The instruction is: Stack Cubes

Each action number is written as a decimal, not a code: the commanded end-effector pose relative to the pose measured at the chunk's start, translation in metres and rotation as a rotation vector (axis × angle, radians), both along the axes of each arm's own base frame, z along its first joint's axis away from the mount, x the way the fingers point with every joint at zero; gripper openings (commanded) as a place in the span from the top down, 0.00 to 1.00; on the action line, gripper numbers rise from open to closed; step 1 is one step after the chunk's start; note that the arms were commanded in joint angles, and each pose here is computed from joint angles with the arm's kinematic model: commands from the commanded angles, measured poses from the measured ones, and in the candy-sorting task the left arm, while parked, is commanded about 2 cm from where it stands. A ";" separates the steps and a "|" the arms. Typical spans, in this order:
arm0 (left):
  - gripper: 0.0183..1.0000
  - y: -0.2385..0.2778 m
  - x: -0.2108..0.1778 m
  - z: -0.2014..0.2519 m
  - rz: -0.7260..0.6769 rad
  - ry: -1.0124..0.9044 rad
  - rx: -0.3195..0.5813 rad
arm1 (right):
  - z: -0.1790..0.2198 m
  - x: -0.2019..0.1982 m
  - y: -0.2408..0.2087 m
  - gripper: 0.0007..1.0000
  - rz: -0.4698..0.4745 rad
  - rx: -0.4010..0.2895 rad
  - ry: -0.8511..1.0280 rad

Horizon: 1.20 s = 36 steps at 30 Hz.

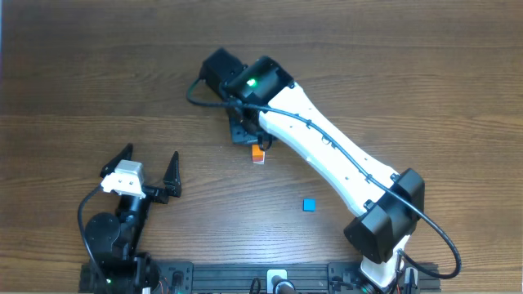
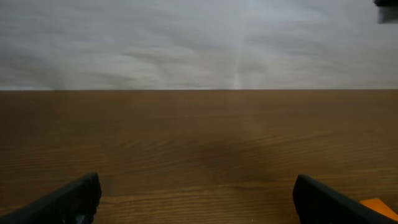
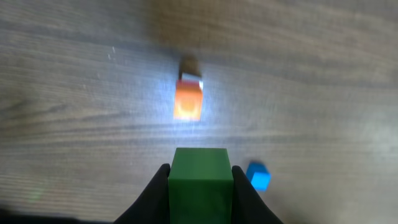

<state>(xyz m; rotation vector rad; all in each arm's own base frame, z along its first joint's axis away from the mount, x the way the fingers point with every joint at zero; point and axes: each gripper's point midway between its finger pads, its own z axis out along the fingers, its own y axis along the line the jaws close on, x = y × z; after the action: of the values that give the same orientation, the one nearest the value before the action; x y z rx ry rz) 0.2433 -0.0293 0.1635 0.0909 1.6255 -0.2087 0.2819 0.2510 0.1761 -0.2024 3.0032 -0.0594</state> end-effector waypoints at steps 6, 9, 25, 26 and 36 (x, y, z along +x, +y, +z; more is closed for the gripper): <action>0.00 -0.003 0.000 -0.001 -0.016 -0.005 0.017 | -0.001 -0.019 0.007 0.99 -0.141 0.041 0.049; 0.00 -0.003 0.000 -0.001 -0.016 -0.005 0.017 | -0.009 -0.016 0.002 0.99 -0.161 0.037 0.070; 0.00 -0.003 0.000 -0.001 -0.016 -0.005 0.017 | -0.058 0.003 -0.003 0.99 -0.157 0.077 0.089; 0.00 -0.003 0.000 -0.001 -0.016 -0.005 0.017 | -0.060 0.003 -0.003 0.99 -0.155 0.077 0.089; 0.00 -0.003 0.000 -0.001 -0.016 -0.005 0.017 | -0.071 0.004 0.000 0.99 -0.133 0.071 0.093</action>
<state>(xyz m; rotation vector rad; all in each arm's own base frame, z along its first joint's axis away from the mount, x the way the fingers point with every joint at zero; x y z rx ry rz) 0.2433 -0.0293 0.1635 0.0909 1.6255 -0.2087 0.2868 0.2527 0.1114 0.0097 3.0883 0.0603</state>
